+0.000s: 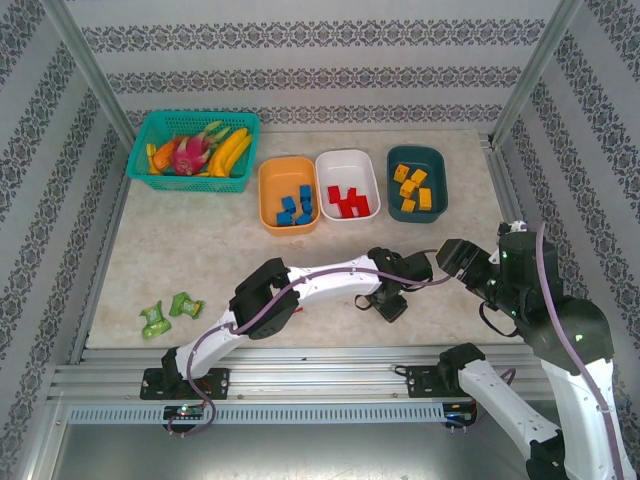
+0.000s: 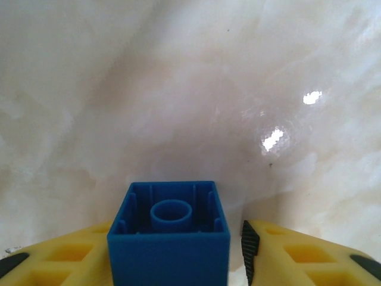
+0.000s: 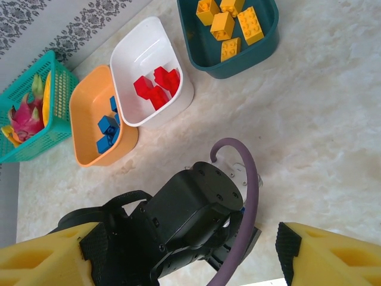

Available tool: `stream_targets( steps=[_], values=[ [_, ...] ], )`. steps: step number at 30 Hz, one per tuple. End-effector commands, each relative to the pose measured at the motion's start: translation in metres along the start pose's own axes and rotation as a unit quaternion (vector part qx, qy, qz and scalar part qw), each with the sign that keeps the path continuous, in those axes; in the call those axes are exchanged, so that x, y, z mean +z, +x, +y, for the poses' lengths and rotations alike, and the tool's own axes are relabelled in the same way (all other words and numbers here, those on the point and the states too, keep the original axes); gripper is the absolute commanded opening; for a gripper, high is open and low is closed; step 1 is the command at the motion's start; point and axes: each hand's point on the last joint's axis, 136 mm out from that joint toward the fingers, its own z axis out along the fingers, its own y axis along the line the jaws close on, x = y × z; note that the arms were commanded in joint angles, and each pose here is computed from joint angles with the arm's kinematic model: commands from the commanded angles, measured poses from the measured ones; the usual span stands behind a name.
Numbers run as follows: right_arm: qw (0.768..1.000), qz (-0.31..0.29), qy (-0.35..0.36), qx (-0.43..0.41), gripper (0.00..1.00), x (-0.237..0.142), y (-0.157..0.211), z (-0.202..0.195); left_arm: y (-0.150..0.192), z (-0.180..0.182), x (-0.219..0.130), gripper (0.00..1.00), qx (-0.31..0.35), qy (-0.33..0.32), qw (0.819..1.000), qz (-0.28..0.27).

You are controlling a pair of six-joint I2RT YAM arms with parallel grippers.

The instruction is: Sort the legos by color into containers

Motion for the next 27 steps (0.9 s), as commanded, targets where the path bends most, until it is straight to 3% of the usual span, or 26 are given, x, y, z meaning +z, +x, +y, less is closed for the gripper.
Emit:
stream_targets(
  steps=[1,5,10,15,21,27],
  values=[
    [1.0,-0.011,-0.019,-0.008,0.77,-0.006,-0.005,0.008,0.006,-0.001,0.006,0.49,0.006,-0.012,1.0,0.014],
    [1.0,-0.007,-0.019,-0.008,0.77,-0.005,-0.004,0.008,0.004,0.001,0.005,0.39,0.007,-0.018,1.0,0.011],
    [1.0,-0.005,-0.022,-0.013,0.76,-0.005,-0.004,0.01,-0.007,0.007,-0.014,0.33,-0.006,-0.025,1.0,-0.017],
    [0.999,-0.001,-0.043,-0.021,0.76,-0.007,-0.006,0.021,-0.026,0.037,-0.058,0.32,-0.086,-0.01,0.994,-0.062],
    [0.994,0.038,-0.103,-0.028,0.76,0.011,-0.002,0.053,-0.037,0.115,-0.122,0.32,-0.216,0.02,0.968,-0.123],
    [0.984,0.124,-0.131,-0.004,0.74,0.067,0.022,0.073,-0.032,0.211,-0.144,0.33,-0.312,0.018,0.938,-0.153]
  ],
)
